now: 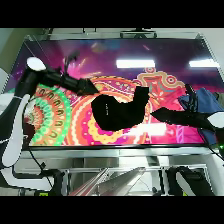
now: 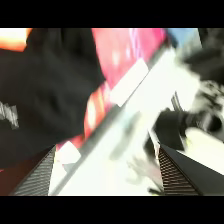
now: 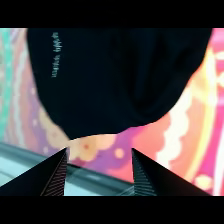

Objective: Fold the shirts.

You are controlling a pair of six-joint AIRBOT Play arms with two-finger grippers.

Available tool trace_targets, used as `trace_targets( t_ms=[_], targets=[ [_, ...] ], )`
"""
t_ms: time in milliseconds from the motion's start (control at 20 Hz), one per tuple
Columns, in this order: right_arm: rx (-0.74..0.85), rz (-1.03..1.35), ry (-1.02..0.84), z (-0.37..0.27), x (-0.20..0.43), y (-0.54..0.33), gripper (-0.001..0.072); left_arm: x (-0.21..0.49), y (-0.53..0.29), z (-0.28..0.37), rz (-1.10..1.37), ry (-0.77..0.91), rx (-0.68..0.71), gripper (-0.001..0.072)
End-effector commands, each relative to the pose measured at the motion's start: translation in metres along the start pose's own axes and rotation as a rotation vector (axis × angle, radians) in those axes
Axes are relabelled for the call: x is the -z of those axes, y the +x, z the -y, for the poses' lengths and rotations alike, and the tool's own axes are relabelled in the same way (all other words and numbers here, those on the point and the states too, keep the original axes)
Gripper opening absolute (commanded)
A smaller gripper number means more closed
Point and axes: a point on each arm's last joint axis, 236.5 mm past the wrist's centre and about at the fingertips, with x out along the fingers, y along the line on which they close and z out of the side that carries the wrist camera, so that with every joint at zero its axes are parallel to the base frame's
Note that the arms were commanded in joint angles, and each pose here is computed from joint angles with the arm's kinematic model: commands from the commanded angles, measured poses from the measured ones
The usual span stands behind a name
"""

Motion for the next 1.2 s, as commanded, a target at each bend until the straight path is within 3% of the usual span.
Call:
trace_targets(
  t_ms=[0,200,400,750,800,850,900,1000,1150],
  targets=[
    [0.112,-0.023,-0.023,0.052,-0.012,0.019,0.0439,0.070,0.035,-0.038,-0.112,-0.175,0.046,0.0716],
    [0.041,-0.109,-0.074,0.065,-0.019,0.065,0.0438,0.116,0.070,-0.098,-0.096,-0.313,-0.057,0.0697],
    [-0.038,-0.153,-0.064,0.055,-0.039,0.122,0.0436,0.127,0.078,-0.140,-0.048,-0.348,-0.185,0.0697],
    [-0.114,-0.200,-0.099,0.020,-0.060,0.190,0.0425,0.091,0.110,-0.137,0.045,-0.197,-0.296,0.0697],
    [-0.126,-0.188,-0.090,0.016,-0.065,0.190,0.0338,0.083,0.113,-0.132,0.063,-0.175,-0.299,0.0695],
    [-0.131,-0.181,-0.088,0.014,-0.068,0.189,0.0154,0.077,0.115,-0.127,0.072,-0.155,-0.297,0.0589],
    [-0.132,-0.178,-0.087,0.014,-0.069,0.189,0.0076,0.072,0.116,-0.123,0.076,-0.137,-0.296,0.0396],
    [-0.134,-0.180,-0.082,0.015,-0.070,0.188,0.0017,0.065,0.115,-0.115,0.081,-0.121,-0.281,0.0009],
    [-0.147,-0.170,-0.075,0.016,-0.077,0.174,0.0016,0.055,0.108,-0.099,0.071,-0.092,-0.249,0.0016]
  ],
)
